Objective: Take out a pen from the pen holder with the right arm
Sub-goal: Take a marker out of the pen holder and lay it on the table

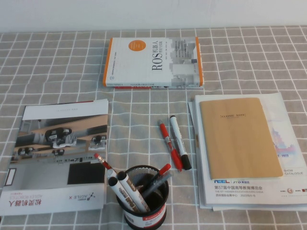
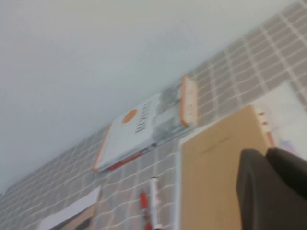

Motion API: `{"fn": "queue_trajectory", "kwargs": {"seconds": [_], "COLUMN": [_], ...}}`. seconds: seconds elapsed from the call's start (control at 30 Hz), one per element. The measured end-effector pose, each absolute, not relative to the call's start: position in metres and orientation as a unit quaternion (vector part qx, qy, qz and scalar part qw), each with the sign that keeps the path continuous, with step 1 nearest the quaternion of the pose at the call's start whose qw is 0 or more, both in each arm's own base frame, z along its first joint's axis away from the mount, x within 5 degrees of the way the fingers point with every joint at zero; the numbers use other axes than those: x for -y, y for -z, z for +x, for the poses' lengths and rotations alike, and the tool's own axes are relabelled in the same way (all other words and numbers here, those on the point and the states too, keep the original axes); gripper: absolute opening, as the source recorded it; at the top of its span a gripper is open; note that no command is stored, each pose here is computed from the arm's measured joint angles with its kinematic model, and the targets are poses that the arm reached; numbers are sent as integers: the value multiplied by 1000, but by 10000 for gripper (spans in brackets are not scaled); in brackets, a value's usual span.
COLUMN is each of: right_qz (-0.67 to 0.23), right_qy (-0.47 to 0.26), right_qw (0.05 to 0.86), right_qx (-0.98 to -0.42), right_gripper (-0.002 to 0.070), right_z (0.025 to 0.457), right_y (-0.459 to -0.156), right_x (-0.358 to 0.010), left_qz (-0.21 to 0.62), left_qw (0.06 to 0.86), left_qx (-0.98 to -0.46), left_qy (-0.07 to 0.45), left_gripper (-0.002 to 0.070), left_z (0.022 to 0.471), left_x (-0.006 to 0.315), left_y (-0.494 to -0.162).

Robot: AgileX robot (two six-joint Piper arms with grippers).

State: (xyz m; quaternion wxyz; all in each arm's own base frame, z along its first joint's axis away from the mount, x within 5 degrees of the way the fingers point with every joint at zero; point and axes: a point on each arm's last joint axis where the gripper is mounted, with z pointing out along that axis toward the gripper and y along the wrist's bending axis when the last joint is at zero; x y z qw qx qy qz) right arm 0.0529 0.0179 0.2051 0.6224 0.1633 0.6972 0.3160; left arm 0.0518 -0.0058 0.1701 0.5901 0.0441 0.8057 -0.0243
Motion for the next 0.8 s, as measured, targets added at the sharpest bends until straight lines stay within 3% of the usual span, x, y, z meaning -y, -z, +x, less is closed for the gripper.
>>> {"fn": "queue_trajectory", "kwargs": {"seconds": [0.1, 0.27, 0.57, 0.8], "right_qz": [137, 81, 25, -19], "right_qy": [-326, -306, -235, -233], "right_qw": [606, 533, 419, 405], "right_qx": [-713, -785, -877, -884], "right_gripper": [-13, -13, -13, -13], "right_z": [51, 61, 96, 128], "right_y": [-226, -253, -261, -267], "right_x": [-23, -34, -39, -46], "left_qz": [44, 44, 44, 44], "left_qw": [590, 590, 590, 590], "left_qx": [-806, -806, -806, -806], "left_qy": [24, 24, 24, 24], "left_gripper": [-4, -4, -4, -4], "left_z": [52, 52, 52, 52], "left_x": [6, 6, 6, 6], "left_y": [-170, -170, -170, -170]}}
